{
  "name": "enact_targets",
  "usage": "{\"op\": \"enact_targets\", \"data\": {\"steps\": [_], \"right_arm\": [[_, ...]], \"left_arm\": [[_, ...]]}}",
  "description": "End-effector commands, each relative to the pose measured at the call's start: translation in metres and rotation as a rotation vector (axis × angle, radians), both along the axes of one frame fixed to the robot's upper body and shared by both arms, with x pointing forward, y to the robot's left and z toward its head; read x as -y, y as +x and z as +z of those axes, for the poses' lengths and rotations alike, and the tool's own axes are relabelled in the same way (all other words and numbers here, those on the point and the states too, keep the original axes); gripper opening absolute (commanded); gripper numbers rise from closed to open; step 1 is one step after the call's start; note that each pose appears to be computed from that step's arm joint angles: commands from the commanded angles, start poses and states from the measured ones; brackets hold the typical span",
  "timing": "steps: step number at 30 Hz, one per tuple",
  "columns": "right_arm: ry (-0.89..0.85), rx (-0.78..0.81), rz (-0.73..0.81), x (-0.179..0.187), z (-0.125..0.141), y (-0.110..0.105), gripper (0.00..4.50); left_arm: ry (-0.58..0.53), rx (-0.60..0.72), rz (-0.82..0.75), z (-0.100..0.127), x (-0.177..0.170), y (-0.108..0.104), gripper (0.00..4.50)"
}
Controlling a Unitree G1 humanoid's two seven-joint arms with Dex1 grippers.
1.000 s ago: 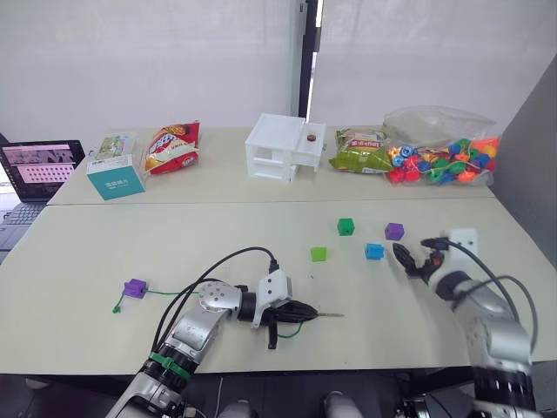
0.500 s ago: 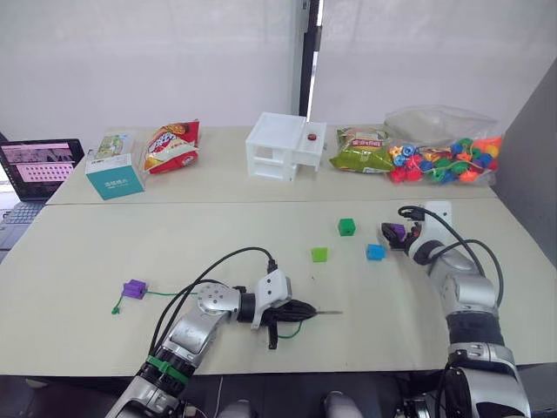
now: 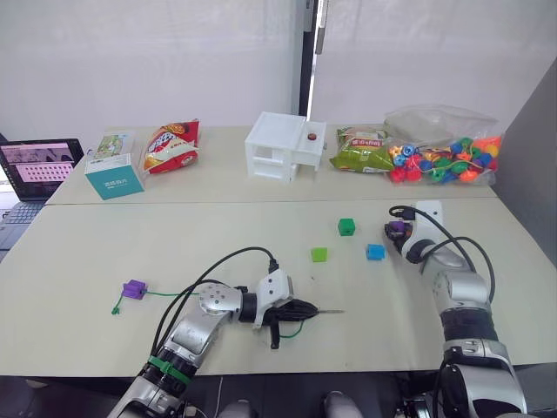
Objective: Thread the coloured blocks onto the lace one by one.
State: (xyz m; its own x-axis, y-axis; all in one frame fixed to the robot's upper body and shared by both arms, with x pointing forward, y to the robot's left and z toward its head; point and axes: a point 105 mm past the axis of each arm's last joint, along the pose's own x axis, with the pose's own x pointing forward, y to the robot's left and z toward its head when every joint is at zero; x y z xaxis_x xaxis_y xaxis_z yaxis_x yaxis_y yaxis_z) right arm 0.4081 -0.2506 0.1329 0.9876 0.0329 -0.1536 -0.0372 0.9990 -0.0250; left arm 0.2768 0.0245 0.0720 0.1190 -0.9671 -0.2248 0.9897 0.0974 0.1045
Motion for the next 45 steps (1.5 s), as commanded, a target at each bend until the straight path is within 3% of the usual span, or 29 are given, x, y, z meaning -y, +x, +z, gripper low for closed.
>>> {"op": "enact_targets", "data": {"steps": [1,6,9,14,17,23,29,31,35,38,43,45], "right_arm": [[-0.009,0.131,0.004,0.005,0.046,-0.010,1.17],[0.017,0.192,0.153,-0.022,0.074,-0.041,1.17],[0.027,0.181,0.215,-0.039,0.070,-0.070,1.17],[0.127,0.096,0.209,-0.061,0.036,-0.112,1.17],[0.154,0.003,0.209,-0.081,0.000,-0.134,1.17],[0.229,-0.109,0.114,-0.090,-0.043,-0.149,1.17],[0.239,-0.103,0.097,-0.091,-0.043,-0.152,1.17],[0.317,-0.108,0.119,-0.097,-0.041,-0.153,2.24],[0.437,-0.069,0.215,-0.101,-0.017,-0.153,3.61],[0.427,-0.047,0.244,-0.080,0.006,-0.147,4.49],[0.289,-0.085,0.370,-0.055,0.034,-0.137,4.49],[0.160,-0.107,0.514,-0.064,0.044,-0.137,4.49]], "left_arm": [[-0.021,0.032,-0.014,0.008,0.004,0.002,0.00],[-0.045,0.061,-0.005,0.013,0.007,0.008,0.00],[-0.065,0.122,0.016,0.020,0.010,0.016,0.00],[-0.083,0.129,0.005,0.023,0.010,0.016,0.00],[-0.063,0.111,-0.013,0.018,0.010,0.014,0.00],[-0.046,0.088,-0.042,0.013,0.008,0.008,0.00],[-0.027,0.077,-0.039,0.010,-0.001,0.004,0.00],[-0.022,0.073,-0.035,0.009,-0.003,0.004,0.00],[-0.018,0.048,-0.042,0.006,-0.003,0.001,0.00],[-0.019,0.059,-0.038,0.008,0.001,0.004,0.00],[-0.039,0.071,-0.023,0.013,0.005,0.006,0.00],[-0.041,0.073,-0.018,0.013,0.005,0.007,0.00]]}}
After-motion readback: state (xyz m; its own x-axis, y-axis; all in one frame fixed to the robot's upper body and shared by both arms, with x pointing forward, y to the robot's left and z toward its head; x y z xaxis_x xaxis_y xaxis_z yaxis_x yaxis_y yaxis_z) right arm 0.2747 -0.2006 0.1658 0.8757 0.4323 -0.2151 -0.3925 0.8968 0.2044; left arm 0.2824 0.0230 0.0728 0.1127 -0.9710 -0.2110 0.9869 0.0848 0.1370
